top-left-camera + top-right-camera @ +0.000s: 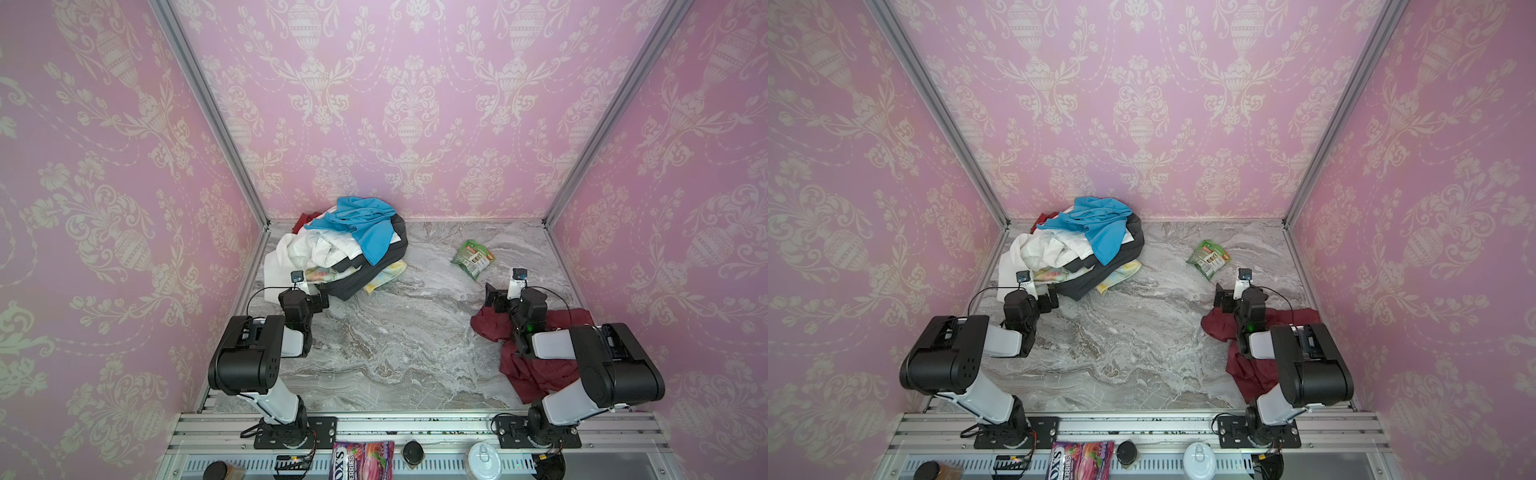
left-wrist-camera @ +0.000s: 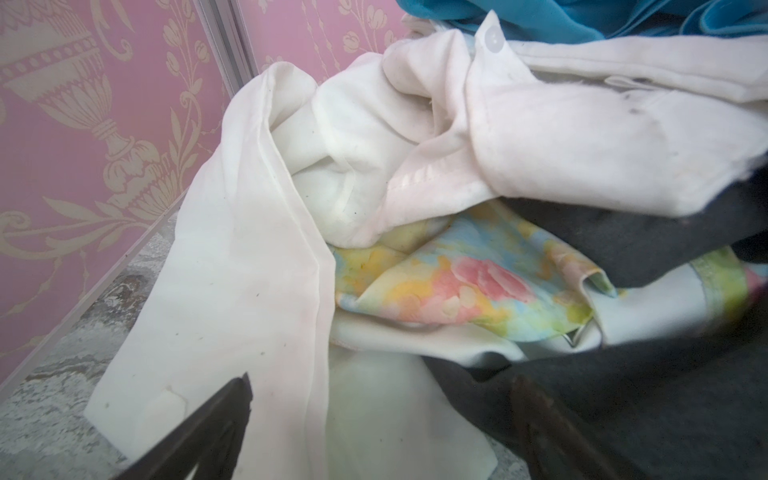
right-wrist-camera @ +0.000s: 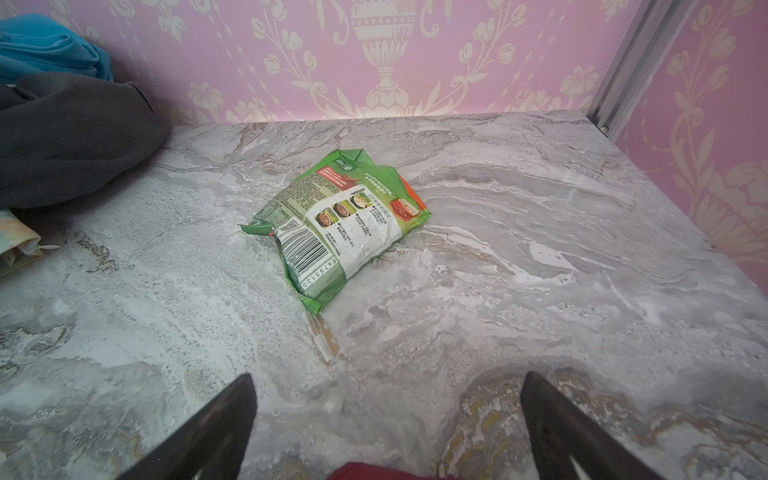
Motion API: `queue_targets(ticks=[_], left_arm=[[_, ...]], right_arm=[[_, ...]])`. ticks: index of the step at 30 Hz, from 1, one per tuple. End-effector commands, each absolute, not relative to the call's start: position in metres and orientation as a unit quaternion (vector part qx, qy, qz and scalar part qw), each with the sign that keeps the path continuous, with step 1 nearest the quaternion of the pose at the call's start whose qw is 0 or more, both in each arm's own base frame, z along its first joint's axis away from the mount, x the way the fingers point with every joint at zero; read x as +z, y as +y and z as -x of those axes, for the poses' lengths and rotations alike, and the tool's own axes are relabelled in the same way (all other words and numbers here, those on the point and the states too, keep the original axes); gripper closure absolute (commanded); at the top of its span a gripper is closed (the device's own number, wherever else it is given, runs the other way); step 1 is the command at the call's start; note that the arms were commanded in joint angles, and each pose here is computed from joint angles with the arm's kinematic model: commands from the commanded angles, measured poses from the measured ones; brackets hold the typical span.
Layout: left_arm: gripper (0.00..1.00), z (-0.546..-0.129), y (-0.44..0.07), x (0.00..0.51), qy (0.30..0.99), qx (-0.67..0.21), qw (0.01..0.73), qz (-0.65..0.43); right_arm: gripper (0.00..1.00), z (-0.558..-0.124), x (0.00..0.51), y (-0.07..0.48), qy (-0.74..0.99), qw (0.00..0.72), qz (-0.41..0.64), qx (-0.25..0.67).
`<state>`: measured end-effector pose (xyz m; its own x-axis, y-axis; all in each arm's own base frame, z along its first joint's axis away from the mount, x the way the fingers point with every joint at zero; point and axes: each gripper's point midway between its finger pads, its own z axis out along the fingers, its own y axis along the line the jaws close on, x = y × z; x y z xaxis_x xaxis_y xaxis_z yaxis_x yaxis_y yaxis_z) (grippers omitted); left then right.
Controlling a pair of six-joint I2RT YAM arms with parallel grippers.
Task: Pick out a specific cloth from the pile
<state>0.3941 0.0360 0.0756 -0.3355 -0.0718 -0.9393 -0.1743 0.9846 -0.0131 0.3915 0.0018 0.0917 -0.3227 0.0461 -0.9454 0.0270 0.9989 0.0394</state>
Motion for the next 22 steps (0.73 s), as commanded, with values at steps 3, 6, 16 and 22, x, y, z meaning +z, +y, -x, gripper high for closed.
queue_targets(ticks=[3,6,16,22], left_arm=[[0.01,-0.3944,0.0337,0.0780,0.813,0.048,0.576,0.060],[0.01,-0.3948,0.0337,0.0786,0.813,0.048,0.577,0.060],[0.01,-0.3947,0.0336,0.0781,0.813,0.048,0.577,0.060],[0.01,-0.3947,0.0337,0.0783,0.813,0.048,0.577,0.060]], right_arm=[[0.00,-0.3949,0.0962,0.0036,0.810,0.586,-0.014,0.009],[0.00,-0.3950,0.0963,0.0034,0.810,0.586,-0.014,0.010],[0.00,-0.3957,0.0963,0.0060,0.810,0.586,-0.009,0.013],[0.00,-0.3956,0.0964,0.0078,0.811,0.585,-0.004,0.018]])
